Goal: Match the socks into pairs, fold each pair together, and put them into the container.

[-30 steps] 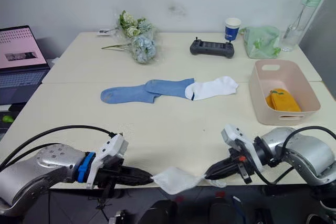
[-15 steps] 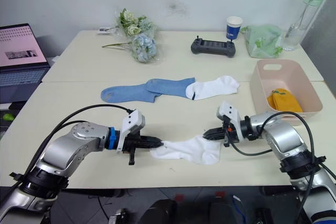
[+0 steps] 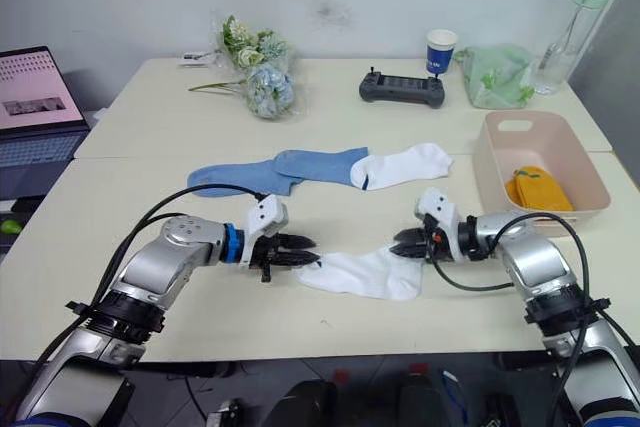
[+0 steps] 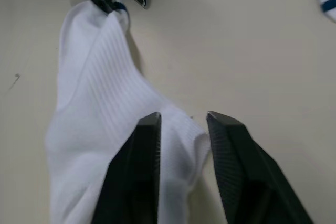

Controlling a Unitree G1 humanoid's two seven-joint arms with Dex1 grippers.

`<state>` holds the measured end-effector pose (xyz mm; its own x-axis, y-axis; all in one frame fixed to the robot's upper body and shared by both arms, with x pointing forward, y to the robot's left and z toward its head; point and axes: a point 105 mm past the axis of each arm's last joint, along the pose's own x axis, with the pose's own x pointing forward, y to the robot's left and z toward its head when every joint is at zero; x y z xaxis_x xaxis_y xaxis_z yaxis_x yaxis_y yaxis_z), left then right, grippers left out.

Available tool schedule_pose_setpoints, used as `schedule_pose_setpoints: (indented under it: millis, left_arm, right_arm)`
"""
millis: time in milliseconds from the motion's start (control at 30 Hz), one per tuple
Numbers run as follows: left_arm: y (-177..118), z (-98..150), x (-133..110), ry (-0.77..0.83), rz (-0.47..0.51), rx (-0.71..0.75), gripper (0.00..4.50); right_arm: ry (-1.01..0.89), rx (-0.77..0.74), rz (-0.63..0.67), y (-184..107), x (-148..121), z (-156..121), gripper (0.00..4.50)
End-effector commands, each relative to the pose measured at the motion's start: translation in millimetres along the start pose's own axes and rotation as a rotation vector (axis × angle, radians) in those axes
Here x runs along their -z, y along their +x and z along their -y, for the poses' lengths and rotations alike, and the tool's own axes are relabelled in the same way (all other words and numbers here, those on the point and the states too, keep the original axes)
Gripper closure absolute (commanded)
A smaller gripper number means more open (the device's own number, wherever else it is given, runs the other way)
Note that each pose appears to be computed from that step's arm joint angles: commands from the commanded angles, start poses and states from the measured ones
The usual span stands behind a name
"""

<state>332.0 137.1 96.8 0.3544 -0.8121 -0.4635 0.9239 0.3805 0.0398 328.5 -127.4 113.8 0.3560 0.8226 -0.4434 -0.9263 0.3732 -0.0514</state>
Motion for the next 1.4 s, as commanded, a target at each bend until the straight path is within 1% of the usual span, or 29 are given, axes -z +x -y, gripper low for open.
schedule_pose_setpoints:
  millis: [33, 100, 133, 167, 233, 300, 400, 500, 633, 733, 800, 867, 967, 1067, 1167, 1267, 1367, 1400]
  left_arm:
    - [-25, -11, -12, 0.02, 0.072, -0.101, 1.62]
    - [-33, -12, -13, 0.021, 0.099, -0.148, 0.97]
    - [-35, -9, -15, 0.018, 0.116, -0.153, 0.69]
    - [-37, -5, -18, 0.03, 0.14, -0.154, 0.4]
    - [-38, 4, -23, 0.05, 0.171, -0.146, 0.4]
    - [-34, 19, -27, 0.104, 0.19, -0.125, 0.4]
    - [-26, 40, -22, 0.141, 0.183, -0.083, 0.4]
    - [-19, 49, -15, 0.144, 0.177, -0.083, 1.01]
    - [-13, 55, 1, 0.173, 0.13, -0.093, 2.28]
    - [-14, 56, 12, 0.189, 0.1, -0.107, 3.28]
    - [-13, 59, 16, 0.192, 0.099, -0.105, 3.95]
    - [-11, 62, 20, 0.212, 0.088, -0.088, 4.49]
    - [-11, 62, 22, 0.232, 0.084, -0.087, 4.49]
    - [-16, 57, 17, 0.238, 0.104, -0.114, 4.49]
    - [-20, 56, 13, 0.247, 0.115, -0.117, 4.5]
    - [-22, 61, 10, 0.275, 0.121, -0.086, 4.5]
    - [-23, 65, 12, 0.297, 0.107, -0.058, 4.5]
    - [-24, 66, 13, 0.313, 0.099, -0.051, 4.32]
  right_arm:
    - [-0.053, 0.092, 0.068, -17, -20, 8, 1.67]
    - [-0.067, 0.102, 0.088, -22, -23, 6, 0.93]
    - [-0.071, 0.092, 0.1, -23, -25, 2, 0.64]
    - [-0.077, 0.076, 0.111, -23, -28, -3, 0.62]
    - [-0.086, 0.043, 0.125, -22, -31, -13, 0.62]
    - [-0.096, -0.004, 0.149, -14, -36, -27, 0.62]
    - [-0.12, -0.041, 0.159, -1, -36, -41, 0.62]
    - [-0.158, -0.013, 0.16, 10, -32, -40, 1.24]
    - [-0.222, 0.041, 0.093, 16, -16, -30, 2.64]
    - [-0.202, 0.07, 0.058, 13, -8, -21, 3.76]
    - [-0.184, 0.09, 0.037, 11, -1, -16, 4.48]
    - [-0.159, 0.109, 0.035, 10, 2, -11, 4.5]
    - [-0.114, 0.116, 0.05, 10, 2, -10, 4.5]
    - [-0.068, 0.118, 0.084, 8, -5, -10, 4.5]
    - [-0.038, 0.123, 0.107, 3, -10, -10, 3.93]
    - [-0.014, 0.157, 0.103, 0, -8, -5, 2.91]
    - [0.027, 0.152, 0.102, 0, -6, -6, 1.79]
    - [0.045, 0.142, 0.098, -1, -4, -7, 1.43]
